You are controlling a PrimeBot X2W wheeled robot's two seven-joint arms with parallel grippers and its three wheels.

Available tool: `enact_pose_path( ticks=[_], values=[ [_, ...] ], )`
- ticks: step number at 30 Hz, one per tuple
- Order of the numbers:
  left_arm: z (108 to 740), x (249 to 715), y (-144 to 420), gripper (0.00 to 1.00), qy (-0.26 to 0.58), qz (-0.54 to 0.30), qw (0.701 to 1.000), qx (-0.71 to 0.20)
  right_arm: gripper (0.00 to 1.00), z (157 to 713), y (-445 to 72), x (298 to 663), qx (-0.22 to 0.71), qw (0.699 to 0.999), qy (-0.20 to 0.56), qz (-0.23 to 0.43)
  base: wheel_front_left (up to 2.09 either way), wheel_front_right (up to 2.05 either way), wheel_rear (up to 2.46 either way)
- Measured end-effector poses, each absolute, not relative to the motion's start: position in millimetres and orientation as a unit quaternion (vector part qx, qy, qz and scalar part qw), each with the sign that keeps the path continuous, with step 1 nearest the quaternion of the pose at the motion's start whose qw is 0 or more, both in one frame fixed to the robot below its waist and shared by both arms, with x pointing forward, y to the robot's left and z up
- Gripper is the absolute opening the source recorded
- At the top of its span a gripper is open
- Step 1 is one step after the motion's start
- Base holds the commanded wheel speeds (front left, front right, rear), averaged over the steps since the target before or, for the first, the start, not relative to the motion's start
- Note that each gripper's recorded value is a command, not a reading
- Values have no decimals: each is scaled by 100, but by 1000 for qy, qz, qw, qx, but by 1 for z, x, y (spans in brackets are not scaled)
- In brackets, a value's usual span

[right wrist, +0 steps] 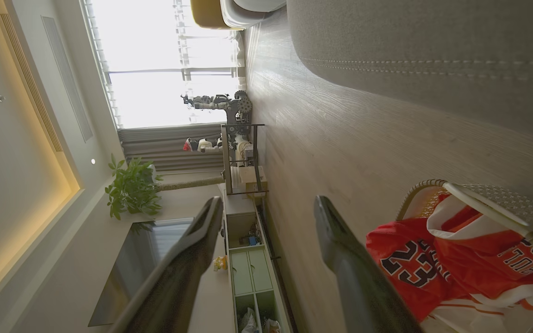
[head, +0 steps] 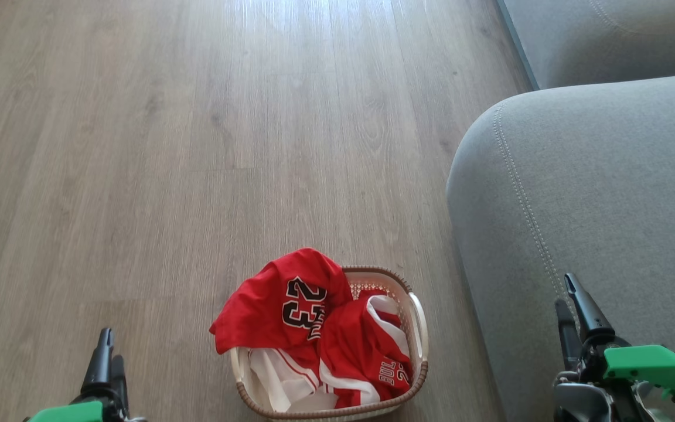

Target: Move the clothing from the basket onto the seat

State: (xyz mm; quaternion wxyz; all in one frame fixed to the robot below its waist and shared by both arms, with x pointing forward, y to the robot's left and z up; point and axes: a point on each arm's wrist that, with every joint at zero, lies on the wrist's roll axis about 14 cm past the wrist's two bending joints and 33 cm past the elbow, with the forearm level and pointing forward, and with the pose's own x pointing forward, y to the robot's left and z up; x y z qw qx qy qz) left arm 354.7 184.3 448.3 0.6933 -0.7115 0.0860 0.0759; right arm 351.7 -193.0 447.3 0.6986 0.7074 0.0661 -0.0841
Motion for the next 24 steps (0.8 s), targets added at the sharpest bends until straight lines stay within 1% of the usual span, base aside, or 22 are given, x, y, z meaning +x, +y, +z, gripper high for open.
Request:
enact_pose_path(
  ticks=[6, 19, 20, 21, 24],
  values=[
    [454, 356, 184, 100, 79, 72, 706, -701, 100, 452, -192, 354, 701, 706, 57, -78, 0, 0, 0],
    [464, 358, 181, 100, 73, 63, 757, -646, 100, 470, -193, 360, 658, 751, 29, -53, 0, 0, 0],
    [464, 358, 180, 100, 73, 62, 762, -641, 100, 472, -192, 361, 653, 755, 26, -48, 0, 0, 0],
    [466, 359, 179, 100, 72, 61, 770, -631, 100, 477, -192, 362, 642, 766, 21, -40, 0, 0, 0],
    [469, 359, 179, 100, 69, 59, 785, -612, 100, 483, -190, 363, 624, 781, 14, -29, 0, 0, 0]
  ],
)
